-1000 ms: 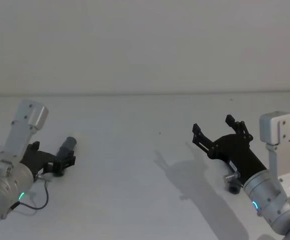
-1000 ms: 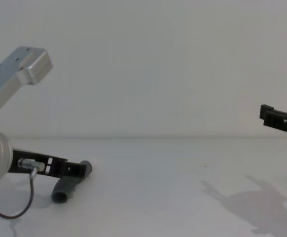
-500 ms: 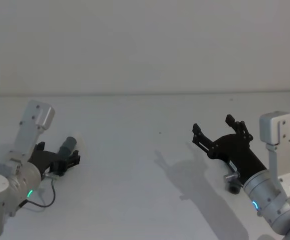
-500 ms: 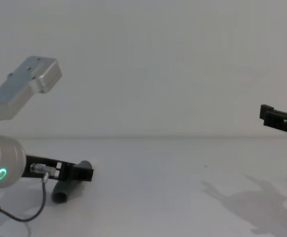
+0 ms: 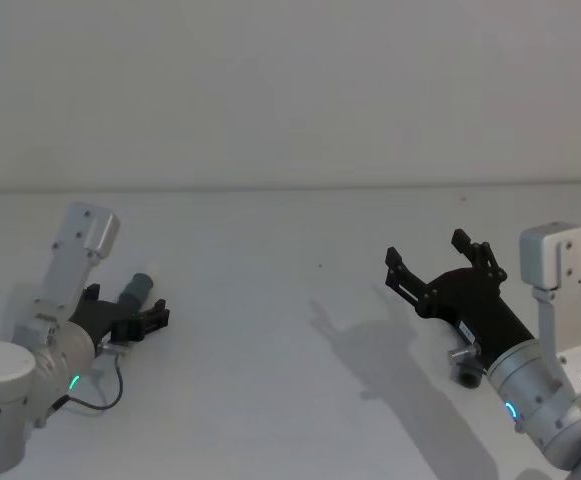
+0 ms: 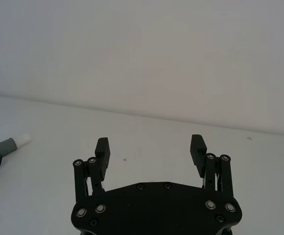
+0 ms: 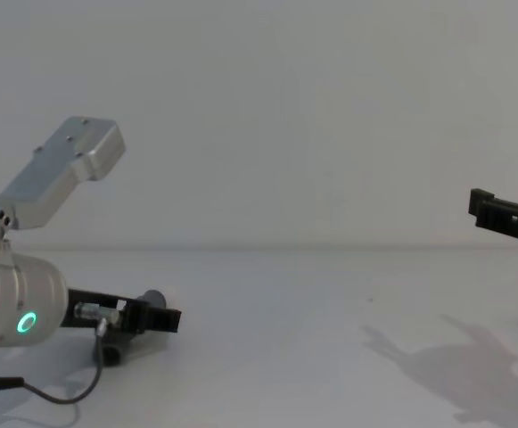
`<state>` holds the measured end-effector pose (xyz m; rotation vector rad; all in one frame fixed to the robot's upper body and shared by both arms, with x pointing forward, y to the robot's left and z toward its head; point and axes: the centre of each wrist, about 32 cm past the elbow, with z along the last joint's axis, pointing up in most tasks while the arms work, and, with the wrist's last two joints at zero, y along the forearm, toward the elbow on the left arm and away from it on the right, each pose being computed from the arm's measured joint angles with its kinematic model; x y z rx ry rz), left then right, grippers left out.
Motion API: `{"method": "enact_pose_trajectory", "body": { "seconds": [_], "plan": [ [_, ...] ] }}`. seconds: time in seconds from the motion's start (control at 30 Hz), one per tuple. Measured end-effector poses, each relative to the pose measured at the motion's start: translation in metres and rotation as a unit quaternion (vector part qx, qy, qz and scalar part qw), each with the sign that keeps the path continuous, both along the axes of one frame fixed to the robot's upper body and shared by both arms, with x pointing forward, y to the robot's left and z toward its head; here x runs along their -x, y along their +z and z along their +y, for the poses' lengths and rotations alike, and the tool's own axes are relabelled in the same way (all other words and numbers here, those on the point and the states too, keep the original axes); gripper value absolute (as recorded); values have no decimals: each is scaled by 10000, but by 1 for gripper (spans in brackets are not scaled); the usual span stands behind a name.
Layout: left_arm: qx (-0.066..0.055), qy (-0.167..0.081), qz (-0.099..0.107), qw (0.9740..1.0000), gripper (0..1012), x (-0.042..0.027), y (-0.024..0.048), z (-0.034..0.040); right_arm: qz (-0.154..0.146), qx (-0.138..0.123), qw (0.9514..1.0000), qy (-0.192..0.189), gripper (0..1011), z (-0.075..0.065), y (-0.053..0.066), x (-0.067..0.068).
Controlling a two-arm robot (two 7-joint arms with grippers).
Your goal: Use both hands to pick up one end of the pipe from the table, align the ends, and insert them.
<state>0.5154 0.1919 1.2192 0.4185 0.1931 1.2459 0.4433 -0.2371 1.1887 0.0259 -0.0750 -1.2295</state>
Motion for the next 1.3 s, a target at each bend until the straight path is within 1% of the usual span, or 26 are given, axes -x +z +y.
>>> {"method": "enact_pose_trajectory", "body": {
  "seconds": [0.2,0.5,0.77,1.0,1.13,1.17,1.23,1.27,1.3],
  "plan": [
    [6,-35,32,10000,1001,-55,-24,-27,0,0,10000,0,1002,0,0,0],
    [-11,-77,82,9999,1001,-127,-29,-53,0,0,10000,0,1002,0,0,0],
    [-23,-85,140,9999,1001,-179,-17,-64,0,0,10000,0,1001,0,0,0],
    [-23,-79,170,9998,1002,-204,-10,-68,0,0,10000,0,1002,0,0,0],
    [-19,-79,180,9998,962,-212,-7,-72,0,0,10000,0,1002,0,0,0],
    [-18,-80,183,9998,920,-214,-7,-73,0,0,10000,0,1001,0,0,0],
    [-16,-82,188,9998,887,-216,-6,-75,0,0,10000,0,1002,0,0,0],
    [-16,-82,191,9998,821,-218,-5,-75,1,-1,10000,0,1001,0,0,0],
    [-17,-83,192,9998,821,-219,-5,-75,1,-1,10000,0,1001,0,0,0]
  ]
}}
